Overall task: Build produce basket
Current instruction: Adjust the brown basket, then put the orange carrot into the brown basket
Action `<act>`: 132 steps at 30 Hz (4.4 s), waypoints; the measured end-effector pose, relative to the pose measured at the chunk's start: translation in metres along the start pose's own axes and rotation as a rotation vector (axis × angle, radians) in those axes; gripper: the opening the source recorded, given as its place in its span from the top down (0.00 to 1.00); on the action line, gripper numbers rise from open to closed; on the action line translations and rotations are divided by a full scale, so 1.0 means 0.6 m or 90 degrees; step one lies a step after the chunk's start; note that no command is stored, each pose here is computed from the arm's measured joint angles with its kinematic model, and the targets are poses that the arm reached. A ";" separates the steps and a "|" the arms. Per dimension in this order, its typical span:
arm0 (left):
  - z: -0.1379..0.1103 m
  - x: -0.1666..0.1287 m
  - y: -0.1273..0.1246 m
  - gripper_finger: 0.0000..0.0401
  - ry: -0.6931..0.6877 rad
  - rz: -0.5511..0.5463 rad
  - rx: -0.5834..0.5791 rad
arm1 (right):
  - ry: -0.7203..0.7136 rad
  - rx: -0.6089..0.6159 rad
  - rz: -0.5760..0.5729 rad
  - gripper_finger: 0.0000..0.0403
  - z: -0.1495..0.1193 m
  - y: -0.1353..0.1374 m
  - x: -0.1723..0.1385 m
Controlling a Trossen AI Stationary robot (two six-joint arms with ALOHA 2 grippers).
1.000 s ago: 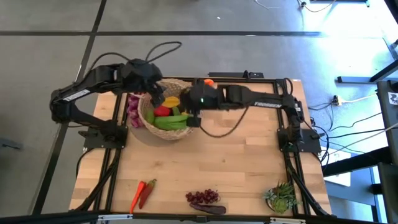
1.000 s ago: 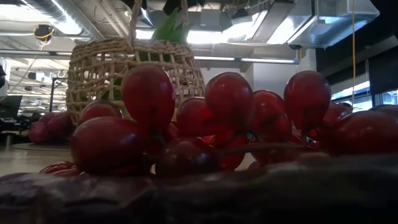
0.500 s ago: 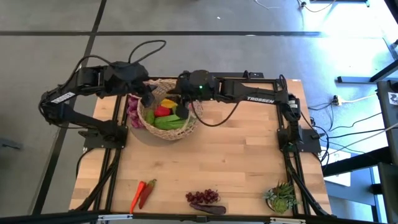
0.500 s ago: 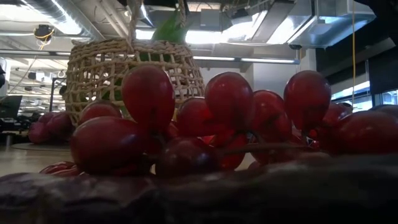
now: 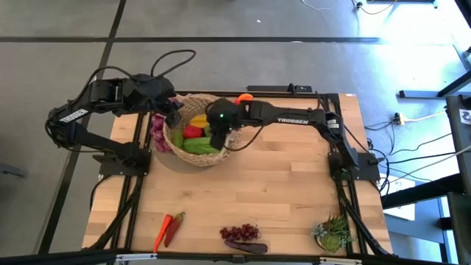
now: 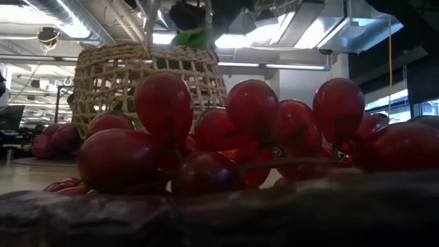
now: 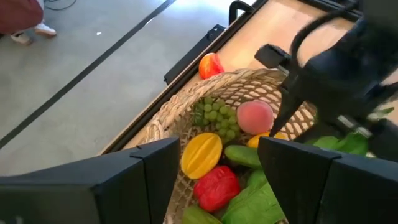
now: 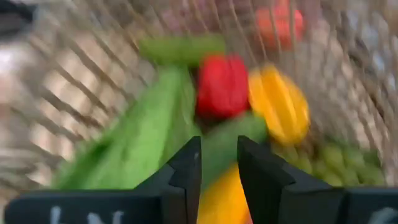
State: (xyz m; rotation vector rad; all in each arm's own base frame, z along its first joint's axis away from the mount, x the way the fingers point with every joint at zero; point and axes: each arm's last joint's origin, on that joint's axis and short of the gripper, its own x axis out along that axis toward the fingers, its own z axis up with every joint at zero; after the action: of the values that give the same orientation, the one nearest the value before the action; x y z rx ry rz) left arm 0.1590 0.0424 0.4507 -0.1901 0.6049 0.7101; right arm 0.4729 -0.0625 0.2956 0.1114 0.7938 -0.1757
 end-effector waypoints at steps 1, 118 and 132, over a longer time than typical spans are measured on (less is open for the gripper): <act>0.000 0.000 0.000 0.48 0.001 -0.001 0.000 | 0.022 -0.002 -0.015 0.76 -0.006 -0.001 0.004; -0.529 0.006 -0.380 0.48 0.625 -0.019 -0.289 | 0.026 -0.150 0.111 0.76 -0.062 0.051 -0.448; -0.575 0.038 -0.399 0.48 0.596 0.030 -0.262 | 0.026 -0.148 0.111 0.76 -0.061 0.051 -0.448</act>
State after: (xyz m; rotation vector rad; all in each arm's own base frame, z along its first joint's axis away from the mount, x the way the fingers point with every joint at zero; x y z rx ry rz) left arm 0.1741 -0.2491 0.1480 -0.9235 1.3503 0.7699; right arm 0.2685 0.0044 0.4635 -0.0364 0.8358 0.0842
